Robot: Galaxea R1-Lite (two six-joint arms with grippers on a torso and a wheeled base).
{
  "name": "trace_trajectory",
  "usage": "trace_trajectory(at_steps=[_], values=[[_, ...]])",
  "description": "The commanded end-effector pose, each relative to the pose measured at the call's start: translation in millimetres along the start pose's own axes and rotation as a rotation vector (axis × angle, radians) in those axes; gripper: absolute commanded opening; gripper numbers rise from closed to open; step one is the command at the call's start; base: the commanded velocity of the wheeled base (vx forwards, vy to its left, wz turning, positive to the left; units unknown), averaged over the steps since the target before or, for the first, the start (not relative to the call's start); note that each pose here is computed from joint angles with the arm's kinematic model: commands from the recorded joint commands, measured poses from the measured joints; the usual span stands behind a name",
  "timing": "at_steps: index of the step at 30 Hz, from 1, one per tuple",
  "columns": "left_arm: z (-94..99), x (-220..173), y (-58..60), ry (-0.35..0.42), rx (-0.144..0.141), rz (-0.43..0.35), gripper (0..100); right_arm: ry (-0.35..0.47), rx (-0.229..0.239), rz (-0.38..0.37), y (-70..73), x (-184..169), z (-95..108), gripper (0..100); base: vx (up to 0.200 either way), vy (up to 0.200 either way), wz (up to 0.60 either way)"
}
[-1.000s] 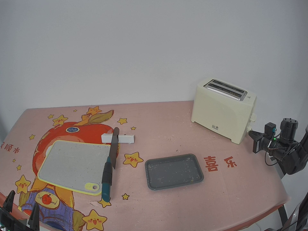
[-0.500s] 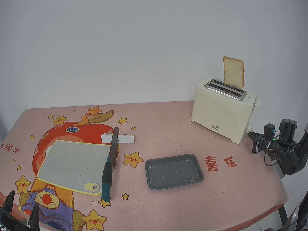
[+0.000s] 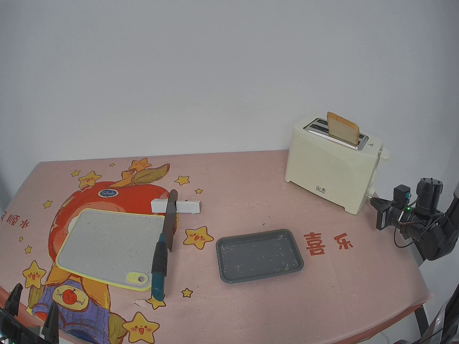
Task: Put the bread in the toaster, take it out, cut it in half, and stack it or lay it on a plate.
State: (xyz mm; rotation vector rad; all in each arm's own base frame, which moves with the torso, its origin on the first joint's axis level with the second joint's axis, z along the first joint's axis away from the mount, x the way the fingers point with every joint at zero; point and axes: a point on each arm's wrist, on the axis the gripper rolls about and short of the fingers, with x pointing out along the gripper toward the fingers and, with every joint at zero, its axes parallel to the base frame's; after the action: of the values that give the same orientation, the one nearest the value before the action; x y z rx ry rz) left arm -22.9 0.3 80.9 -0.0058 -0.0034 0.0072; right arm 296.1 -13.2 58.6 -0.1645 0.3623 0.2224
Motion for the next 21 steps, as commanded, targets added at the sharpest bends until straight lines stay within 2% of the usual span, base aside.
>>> trace_trajectory(at_steps=[1, 5, 7, 10, 11, 12, 17, 19, 21], values=[[-5.3, 0.1, 0.0, 0.002, 0.000, 0.000, 100, -0.002, 0.000, 0.000, 0.0, -0.3, 0.6, 0, 0.000, 0.000, 0.00], [-5.3, 0.1, 0.0, 0.002, 0.000, 0.000, 100, -0.014, -0.004, -0.001, 0.2, -2.0, 3.5, 0, 0.000, 0.000, 0.00], [-5.1, 0.1, 0.0, 0.000, 0.000, 0.000, 100, -0.047, -0.014, -0.003, 1.4, -6.0, 11.2, 0, 0.000, 0.000, 0.00], [-5.1, 0.1, 0.0, 0.000, 0.000, 0.000, 100, -0.112, -0.029, -0.010, 2.7, -17.4, 26.3, 0, 0.000, 0.000, 0.00], [-5.3, 0.1, 0.0, 0.002, 0.000, 0.000, 100, -0.161, -0.039, -0.015, 3.7, -27.3, 38.3, 0, 0.000, 0.000, 0.00], [-5.3, 0.1, 0.0, 0.002, 0.000, 0.000, 100, -0.164, -0.041, -0.013, 4.2, -27.8, 39.1, 0, 0.000, 0.000, 0.00], [-5.3, 0.1, 0.0, 0.002, 0.000, 0.000, 100, -0.339, -0.082, -0.033, 5.8, -60.8, 79.0, 0, 0.000, 0.000, 0.00], [-5.3, 0.1, 0.0, 0.002, 0.000, 0.000, 100, -0.382, -0.083, -0.027, 8.6, -68.3, 89.6, 0, 0.000, 0.000, 0.00], [-5.3, 0.1, 0.0, 0.002, 0.000, 0.000, 100, -0.419, -0.062, -0.008, 14.3, -74.6, 97.8, 0, 0.000, 0.000, 0.00]])
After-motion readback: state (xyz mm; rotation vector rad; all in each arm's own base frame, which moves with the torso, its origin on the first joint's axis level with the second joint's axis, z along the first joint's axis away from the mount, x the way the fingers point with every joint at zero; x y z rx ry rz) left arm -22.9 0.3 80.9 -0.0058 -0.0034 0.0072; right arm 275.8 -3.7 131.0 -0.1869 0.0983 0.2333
